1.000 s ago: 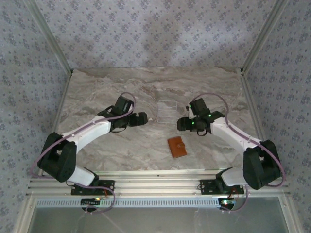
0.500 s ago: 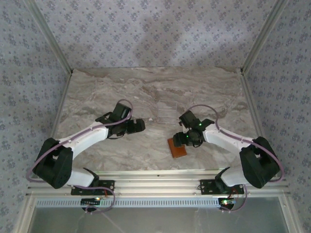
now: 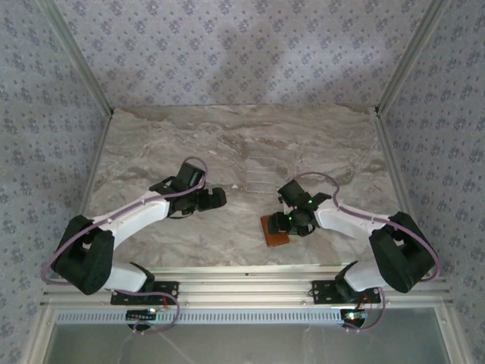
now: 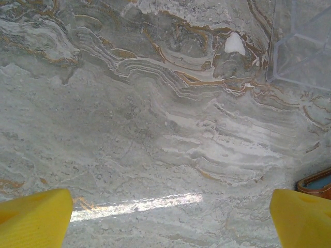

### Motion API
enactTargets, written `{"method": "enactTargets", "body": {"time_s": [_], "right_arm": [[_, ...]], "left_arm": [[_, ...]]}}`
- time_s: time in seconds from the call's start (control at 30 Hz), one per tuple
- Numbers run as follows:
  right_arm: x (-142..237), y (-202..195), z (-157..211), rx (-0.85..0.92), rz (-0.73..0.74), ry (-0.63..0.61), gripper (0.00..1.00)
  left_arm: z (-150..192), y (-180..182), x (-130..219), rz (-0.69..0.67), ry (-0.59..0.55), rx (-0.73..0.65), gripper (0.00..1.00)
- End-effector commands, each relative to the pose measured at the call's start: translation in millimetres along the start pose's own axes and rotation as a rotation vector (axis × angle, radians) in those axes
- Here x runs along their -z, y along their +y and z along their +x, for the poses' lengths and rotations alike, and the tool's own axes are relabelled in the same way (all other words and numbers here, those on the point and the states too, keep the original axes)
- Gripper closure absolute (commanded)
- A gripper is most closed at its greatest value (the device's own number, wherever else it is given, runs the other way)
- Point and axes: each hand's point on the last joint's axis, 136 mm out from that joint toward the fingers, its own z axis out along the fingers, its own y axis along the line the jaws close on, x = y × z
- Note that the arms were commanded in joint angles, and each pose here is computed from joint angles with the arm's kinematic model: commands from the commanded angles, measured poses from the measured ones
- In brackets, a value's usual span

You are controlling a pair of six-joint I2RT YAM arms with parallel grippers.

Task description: Take the credit cards out of the card holder

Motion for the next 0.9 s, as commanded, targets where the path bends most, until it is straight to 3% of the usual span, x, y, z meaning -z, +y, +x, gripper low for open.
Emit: {"method": "enactTargets", "body": {"time_s": [0.0, 0.33, 0.87], "right_arm": [[-4.8, 13.4, 5.8, -0.054, -0.041, 0.018, 0.37], [-14.9, 35.2, 2.4, -0.119, -0.06, 0.004, 0.45], [-35.2, 94.7, -16.8, -0.173, -0.156, -0.04, 0.48]], "left_arm": [[1.9, -2.3, 5.5, 0.007, -0.004, 0.006, 0.02], [4.9, 0.8, 6.5, -0.006, 0.004, 0.003, 0.02], [12.0, 4.7, 2.6, -0.003, 0.015, -0.007, 0.05]]}}
